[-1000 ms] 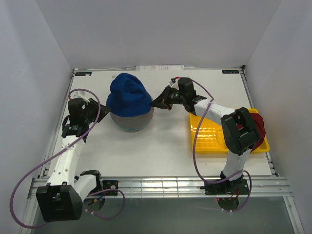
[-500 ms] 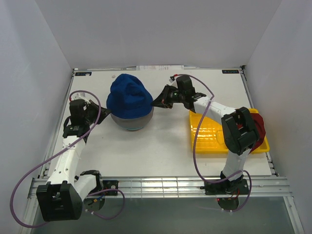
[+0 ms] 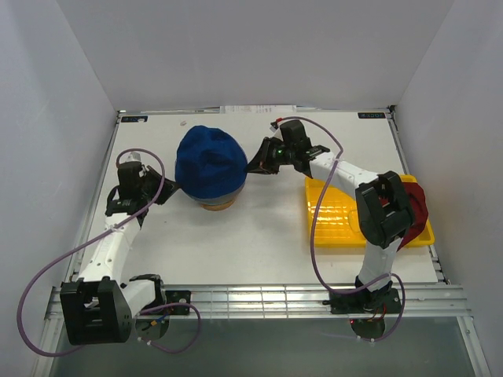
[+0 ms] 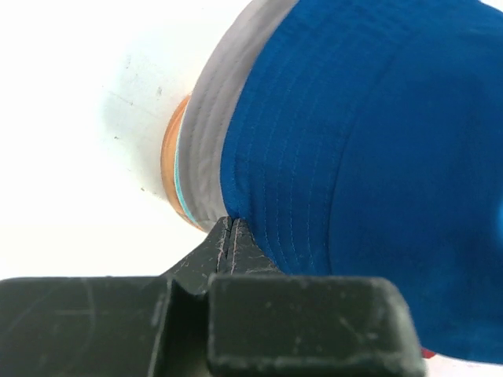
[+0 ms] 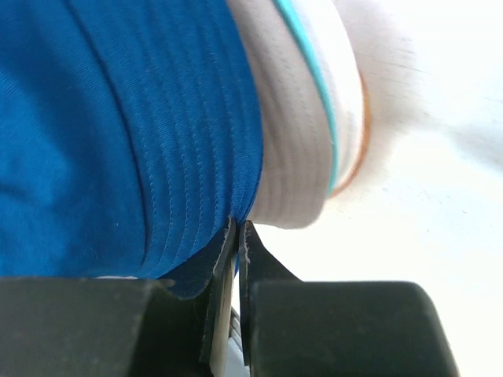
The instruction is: Stack the hats
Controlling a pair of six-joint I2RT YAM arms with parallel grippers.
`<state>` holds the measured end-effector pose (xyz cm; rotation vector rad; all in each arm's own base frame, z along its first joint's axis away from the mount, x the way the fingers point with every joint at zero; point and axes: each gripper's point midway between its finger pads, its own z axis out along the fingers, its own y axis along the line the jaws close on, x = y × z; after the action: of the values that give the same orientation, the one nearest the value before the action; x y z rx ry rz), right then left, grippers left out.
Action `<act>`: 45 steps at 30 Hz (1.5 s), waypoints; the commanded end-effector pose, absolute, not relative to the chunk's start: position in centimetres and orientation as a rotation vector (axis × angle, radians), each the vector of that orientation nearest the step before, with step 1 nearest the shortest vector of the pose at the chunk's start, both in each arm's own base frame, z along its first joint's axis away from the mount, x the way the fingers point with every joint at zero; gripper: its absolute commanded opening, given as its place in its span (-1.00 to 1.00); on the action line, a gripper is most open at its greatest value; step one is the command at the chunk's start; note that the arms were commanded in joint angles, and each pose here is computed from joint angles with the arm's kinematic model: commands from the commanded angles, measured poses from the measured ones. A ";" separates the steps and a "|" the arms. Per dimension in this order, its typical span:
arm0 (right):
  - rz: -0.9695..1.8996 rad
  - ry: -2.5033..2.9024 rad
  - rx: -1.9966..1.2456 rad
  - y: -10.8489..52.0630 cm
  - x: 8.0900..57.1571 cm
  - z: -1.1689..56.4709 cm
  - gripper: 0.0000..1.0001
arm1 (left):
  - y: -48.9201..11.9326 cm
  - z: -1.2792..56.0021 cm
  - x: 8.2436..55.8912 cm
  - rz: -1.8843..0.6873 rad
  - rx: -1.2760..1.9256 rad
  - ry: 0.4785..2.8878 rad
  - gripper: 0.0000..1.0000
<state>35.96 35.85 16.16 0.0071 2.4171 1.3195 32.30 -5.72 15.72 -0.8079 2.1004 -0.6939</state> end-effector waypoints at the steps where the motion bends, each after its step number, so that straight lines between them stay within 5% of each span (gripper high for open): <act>1: 1.201 2.442 -0.004 35.0 37.0 14.8 -0.84 | -4.5 14.5 32.0 -0.608 -0.856 2.117 -1.00; 45: 0.802 2.640 -0.124 33.7 42.2 9.4 -0.84 | -5.0 6.9 30.0 -0.571 -0.988 2.319 -1.00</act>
<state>40.93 36.29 11.61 -0.1436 2.5915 0.9525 32.24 -5.88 9.92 -0.9151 2.2309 -0.6694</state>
